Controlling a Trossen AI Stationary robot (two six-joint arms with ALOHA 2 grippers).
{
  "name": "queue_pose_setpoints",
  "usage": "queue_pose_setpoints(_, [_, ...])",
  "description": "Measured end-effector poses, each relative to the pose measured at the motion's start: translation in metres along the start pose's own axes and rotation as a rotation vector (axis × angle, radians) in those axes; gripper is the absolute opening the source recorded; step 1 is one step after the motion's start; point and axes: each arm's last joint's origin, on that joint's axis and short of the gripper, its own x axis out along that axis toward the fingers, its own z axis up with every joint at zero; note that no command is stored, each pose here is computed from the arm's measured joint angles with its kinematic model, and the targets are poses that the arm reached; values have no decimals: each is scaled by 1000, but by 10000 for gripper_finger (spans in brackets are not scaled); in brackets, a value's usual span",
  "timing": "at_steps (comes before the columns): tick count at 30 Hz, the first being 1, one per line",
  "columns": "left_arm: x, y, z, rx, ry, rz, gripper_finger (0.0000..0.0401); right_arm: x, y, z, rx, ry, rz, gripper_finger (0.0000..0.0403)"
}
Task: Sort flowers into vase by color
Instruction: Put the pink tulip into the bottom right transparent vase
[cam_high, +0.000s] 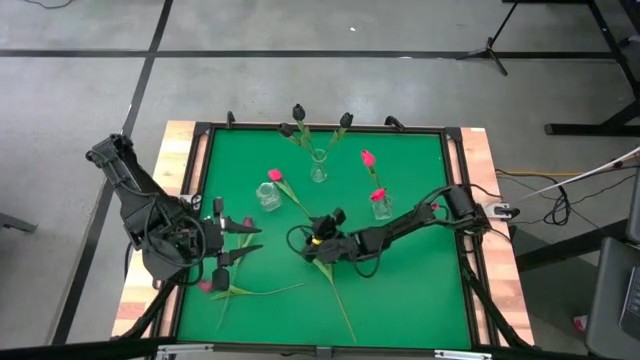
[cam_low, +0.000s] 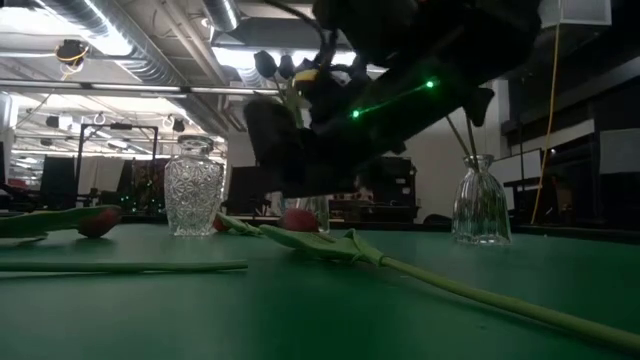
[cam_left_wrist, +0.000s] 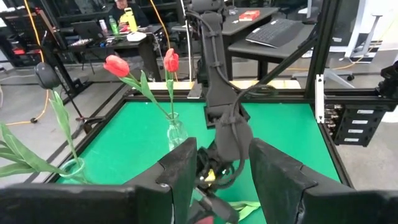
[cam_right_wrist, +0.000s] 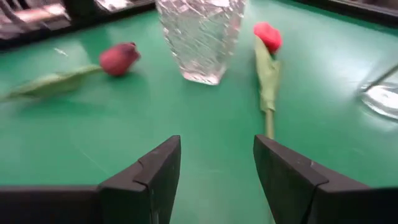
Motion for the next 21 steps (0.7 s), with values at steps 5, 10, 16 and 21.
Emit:
queue_pose_setpoints(5, [0, 0, 0, 1, 4, -6, 145, 6, 0, -5, -71, 8, -115, 201])
queue_pose_setpoints(10, [0, 0, -1, -3, 8, -5, 145, 18, -5, -9, -88, 35, -121, 201])
queue_pose_setpoints(16, [0, 0, -1, -9, 11, -5, 145, 25, -11, -3, -91, 16, -136, 201])
queue_pose_setpoints(21, [0, 0, -1, -9, 11, -4, 145, 35, -19, 3, -90, 41, -112, 201])
